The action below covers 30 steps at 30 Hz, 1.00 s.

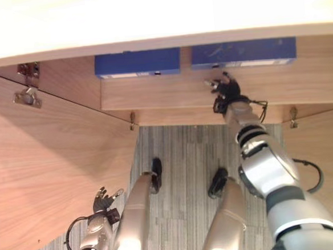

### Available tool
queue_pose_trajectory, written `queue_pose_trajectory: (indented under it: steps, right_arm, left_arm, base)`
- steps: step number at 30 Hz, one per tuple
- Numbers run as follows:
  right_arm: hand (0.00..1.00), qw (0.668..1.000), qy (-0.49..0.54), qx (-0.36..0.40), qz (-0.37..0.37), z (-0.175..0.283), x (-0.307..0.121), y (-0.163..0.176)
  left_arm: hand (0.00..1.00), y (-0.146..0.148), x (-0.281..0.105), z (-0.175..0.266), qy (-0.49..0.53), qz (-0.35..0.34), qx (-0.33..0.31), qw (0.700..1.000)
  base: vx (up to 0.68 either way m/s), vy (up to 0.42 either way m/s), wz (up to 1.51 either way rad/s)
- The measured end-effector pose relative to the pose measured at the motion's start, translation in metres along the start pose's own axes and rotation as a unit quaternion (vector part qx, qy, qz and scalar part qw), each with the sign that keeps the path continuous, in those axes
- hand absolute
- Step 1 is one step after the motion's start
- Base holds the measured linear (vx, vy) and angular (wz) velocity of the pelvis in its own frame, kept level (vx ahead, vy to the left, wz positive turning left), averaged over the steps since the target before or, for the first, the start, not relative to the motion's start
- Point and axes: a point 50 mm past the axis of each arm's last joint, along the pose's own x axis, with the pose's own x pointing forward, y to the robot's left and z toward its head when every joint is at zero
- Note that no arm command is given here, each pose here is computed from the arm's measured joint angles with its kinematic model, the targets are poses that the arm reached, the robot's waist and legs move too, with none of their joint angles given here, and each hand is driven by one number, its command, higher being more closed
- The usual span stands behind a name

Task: Walk over to the cabinet, pick up the folder, carry it to the office cabinet, place the folder inside the office cabinet, then close the office cabinet door

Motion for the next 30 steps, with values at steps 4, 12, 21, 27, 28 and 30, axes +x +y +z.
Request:
queue_pose_trajectory:
  steps: [4, 12, 21, 27, 28, 30]
  right_arm:
    - [0.00, 0.998, 0.018, -0.058, 0.016, -0.014, -0.002, 0.000]
    - [0.00, 0.938, -0.005, -0.340, 0.068, -0.025, -0.007, 0.004]
    - [0.00, 0.812, 0.063, -0.526, 0.244, -0.114, -0.043, 0.042]
    - [0.00, 0.806, 0.156, -0.493, 0.290, -0.177, -0.076, 0.035]
    - [0.00, 0.820, 0.153, -0.469, 0.290, -0.181, -0.082, 0.035]
    - [0.00, 0.846, 0.159, -0.419, 0.288, -0.191, -0.091, 0.035]
  left_arm:
    - [0.00, -0.001, 0.000, 0.000, -0.001, -0.004, 0.004, 1.000]
    - [0.00, -0.003, -0.001, 0.002, -0.010, -0.028, 0.021, 0.999]
    - [0.00, -0.008, -0.003, 0.002, -0.016, -0.050, 0.025, 0.998]
    - [0.00, -0.007, -0.004, 0.000, -0.015, -0.053, 0.055, 0.997]
    - [0.00, -0.004, -0.004, -0.001, -0.016, -0.053, 0.070, 0.996]
    - [0.00, -0.001, -0.003, -0.004, -0.012, -0.054, 0.100, 0.993]
  base:
    - [0.01, 0.036, -0.02]
    - [0.03, 0.035, -0.04]
    - [0.05, 0.027, -0.14]
    - [0.15, 0.003, -0.07]
    - [0.16, -0.065, -0.18]
    - [0.14, -0.079, -0.13]
